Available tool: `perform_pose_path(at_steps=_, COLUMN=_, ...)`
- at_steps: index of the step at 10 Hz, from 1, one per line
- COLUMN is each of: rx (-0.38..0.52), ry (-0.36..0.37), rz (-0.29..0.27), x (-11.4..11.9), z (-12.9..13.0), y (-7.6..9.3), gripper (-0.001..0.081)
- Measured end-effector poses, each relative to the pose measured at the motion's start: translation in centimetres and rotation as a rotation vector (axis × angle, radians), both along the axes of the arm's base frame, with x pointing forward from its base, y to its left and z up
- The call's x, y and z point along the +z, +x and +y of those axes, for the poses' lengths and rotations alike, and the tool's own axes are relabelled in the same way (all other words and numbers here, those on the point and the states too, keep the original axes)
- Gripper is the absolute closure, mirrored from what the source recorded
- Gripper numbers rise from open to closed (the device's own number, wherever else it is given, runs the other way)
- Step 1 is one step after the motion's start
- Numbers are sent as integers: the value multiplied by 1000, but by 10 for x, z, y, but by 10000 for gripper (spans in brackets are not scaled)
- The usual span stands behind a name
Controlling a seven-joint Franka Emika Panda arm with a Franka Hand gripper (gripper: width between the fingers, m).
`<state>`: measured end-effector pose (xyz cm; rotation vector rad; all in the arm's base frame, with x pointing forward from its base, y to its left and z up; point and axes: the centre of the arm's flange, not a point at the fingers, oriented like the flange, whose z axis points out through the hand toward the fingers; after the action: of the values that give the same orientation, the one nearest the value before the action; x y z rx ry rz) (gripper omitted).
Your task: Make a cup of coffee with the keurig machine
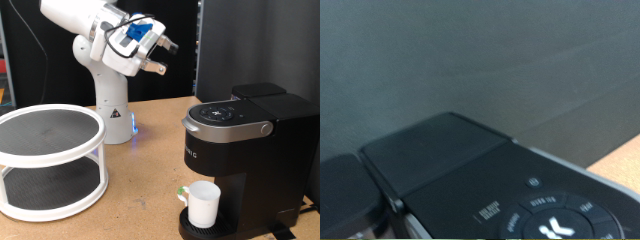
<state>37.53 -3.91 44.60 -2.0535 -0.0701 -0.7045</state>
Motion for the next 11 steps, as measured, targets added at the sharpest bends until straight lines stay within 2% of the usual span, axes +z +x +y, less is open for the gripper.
perform_pose_path(at_steps=2, rx=6, ry=7, rz=5, x=2, z=-1, y=-3, gripper=-2)
perform_pose_path(at_steps=3, rx=44, ry=-49, rz=7, x=3, z=1, y=-3, gripper=-2)
perform_pose_path(at_steps=5, rx=165, ry=-269, rz=12, x=18, z=15, y=1, gripper=-2)
perform_pose_path(at_steps=7, rx=275, ry=-500, rz=-35, x=36, z=36, y=9, gripper=-2)
perform_pose_path(at_steps=8, rx=313, ry=-580, rz=-46, x=37, z=40, y=15, gripper=-2)
perform_pose_path(at_steps=9, rx=298, ry=-549, rz=-37, x=36, z=39, y=14, gripper=-2)
perform_pose_path(at_steps=10, rx=318, ry=-567, rz=-36, x=35, z=41, y=14, gripper=-2)
perform_pose_path(at_steps=11, rx=394, ry=-625, rz=-25, x=37, z=46, y=12, gripper=-2)
